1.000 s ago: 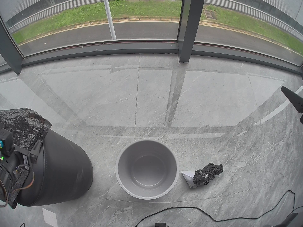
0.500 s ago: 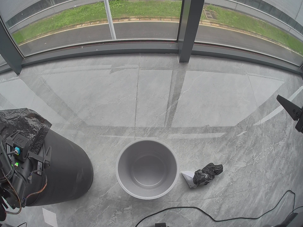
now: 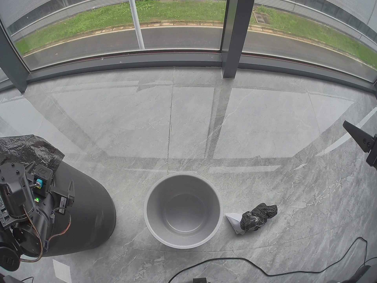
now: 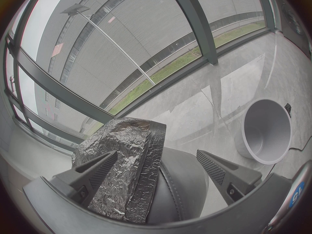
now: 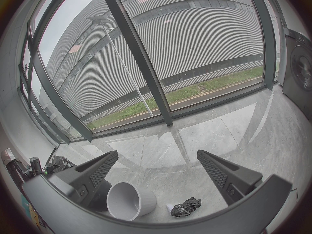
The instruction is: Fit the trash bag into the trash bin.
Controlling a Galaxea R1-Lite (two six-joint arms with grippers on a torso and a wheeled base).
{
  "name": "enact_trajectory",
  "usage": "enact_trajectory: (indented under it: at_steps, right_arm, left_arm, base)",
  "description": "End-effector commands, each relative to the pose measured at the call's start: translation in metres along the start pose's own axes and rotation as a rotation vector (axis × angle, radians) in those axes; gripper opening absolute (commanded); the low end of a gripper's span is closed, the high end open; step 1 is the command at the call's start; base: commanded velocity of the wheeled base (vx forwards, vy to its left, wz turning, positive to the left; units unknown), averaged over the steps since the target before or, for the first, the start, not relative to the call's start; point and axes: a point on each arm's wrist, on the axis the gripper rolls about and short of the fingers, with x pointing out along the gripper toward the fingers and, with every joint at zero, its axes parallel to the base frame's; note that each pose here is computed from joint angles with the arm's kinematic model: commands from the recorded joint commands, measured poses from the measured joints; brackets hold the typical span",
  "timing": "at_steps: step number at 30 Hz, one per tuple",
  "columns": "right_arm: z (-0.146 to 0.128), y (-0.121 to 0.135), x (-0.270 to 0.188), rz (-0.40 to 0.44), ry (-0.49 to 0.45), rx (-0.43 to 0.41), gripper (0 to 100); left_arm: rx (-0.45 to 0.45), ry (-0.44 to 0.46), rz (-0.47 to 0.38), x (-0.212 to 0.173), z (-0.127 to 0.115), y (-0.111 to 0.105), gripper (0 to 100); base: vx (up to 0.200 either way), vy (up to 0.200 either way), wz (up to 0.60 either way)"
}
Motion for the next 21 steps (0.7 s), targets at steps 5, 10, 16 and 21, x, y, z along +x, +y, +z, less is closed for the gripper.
enact_trajectory:
  at_steps: [5,10,16,21]
  right_arm:
    - [-0.003,-0.001,0.0,-0.004,0.014,0.002,100]
    - [-0.003,-0.001,0.0,-0.004,0.014,0.0,100]
    - [-0.004,-0.001,0.0,-0.004,0.016,0.0,100]
    - [-0.004,-0.001,0.0,-0.004,0.016,0.0,100]
  left_arm:
    - [0.001,0.011,0.016,0.012,0.007,-0.004,100]
    - [-0.027,0.021,0.065,0.029,0.009,-0.006,100]
    - [-0.052,0.005,0.129,0.037,0.012,-0.01,100]
    - [-0.037,0.025,0.145,0.034,0.006,-0.008,100]
  base:
    - [0.0,0.0,0.0]
    - [0.0,0.0,0.0]
    - [0.0,0.0,0.0]
    - [0.0,0.0,0.0]
